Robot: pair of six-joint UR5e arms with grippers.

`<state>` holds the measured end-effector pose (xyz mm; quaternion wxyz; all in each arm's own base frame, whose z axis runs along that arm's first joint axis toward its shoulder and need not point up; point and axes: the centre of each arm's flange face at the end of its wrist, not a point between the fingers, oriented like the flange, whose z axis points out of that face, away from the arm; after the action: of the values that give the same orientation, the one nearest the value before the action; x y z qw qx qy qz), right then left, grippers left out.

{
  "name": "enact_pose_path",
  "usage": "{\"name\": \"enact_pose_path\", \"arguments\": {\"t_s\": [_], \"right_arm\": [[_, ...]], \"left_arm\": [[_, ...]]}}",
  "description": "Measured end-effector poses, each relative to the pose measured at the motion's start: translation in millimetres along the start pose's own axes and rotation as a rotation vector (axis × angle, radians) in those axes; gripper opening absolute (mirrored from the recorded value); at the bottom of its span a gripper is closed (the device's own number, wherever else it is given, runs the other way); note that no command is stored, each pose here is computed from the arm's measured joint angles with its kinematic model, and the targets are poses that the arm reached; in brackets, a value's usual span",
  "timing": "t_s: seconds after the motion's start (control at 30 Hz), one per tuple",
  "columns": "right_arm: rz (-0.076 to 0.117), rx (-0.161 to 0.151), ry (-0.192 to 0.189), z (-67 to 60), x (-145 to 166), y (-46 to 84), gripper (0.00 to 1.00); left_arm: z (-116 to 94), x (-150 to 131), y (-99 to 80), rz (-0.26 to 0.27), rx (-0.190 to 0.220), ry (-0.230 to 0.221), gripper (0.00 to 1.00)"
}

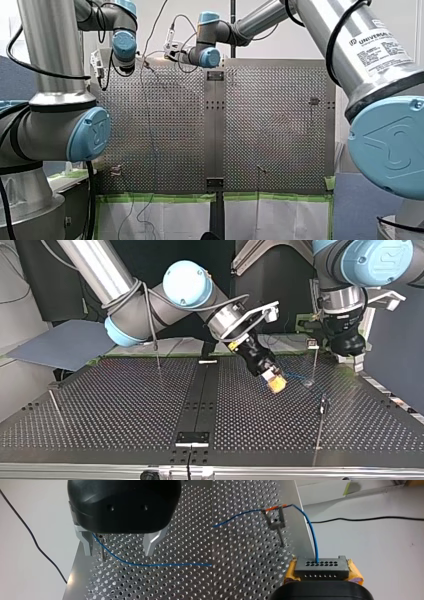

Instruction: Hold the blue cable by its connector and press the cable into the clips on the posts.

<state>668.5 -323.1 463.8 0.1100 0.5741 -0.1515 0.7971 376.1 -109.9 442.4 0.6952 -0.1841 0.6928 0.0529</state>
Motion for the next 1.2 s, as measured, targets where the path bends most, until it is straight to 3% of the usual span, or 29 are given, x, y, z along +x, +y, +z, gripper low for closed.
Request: {"name": "enact_pose_path", "arguments": {"t_s": [0.17, 0.37, 0.6, 0.83, 1.07, 1.2], "right_arm": [[0.007, 0.045, 0.001, 4.7, 3.7, -16.1, 0.0], [0.031, 0.095, -0.017, 7.1, 1.1, -32.4, 0.0], [0.038, 0.102, -0.042, 6.5, -7.8, -36.3, 0.0], [0.009, 0.071, -0.066, 1.6, -3.7, -26.5, 0.0], [-0.013, 0.027, -0.107, -6.8, -1.6, -19.0, 0.0], [-0.045, -0.021, -0.11, -16.0, 7.5, -5.4, 0.0]], "left_arm": [[1.5, -0.4, 2.0, -0.004, -0.006, -0.001, 1.0], [3.3, -0.7, 6.9, -0.004, -0.031, 0.001, 1.0], [5.4, -1.4, 13.5, -0.002, -0.066, -0.001, 1.0], [5.4, -1.2, 14.3, 0.005, -0.07, 0.002, 1.0], [5.6, 3.0, 6.7, 0.016, -0.018, 0.018, 1.0], [9.9, 13.1, 0.6, 0.032, 0.018, 0.048, 1.0]]}}
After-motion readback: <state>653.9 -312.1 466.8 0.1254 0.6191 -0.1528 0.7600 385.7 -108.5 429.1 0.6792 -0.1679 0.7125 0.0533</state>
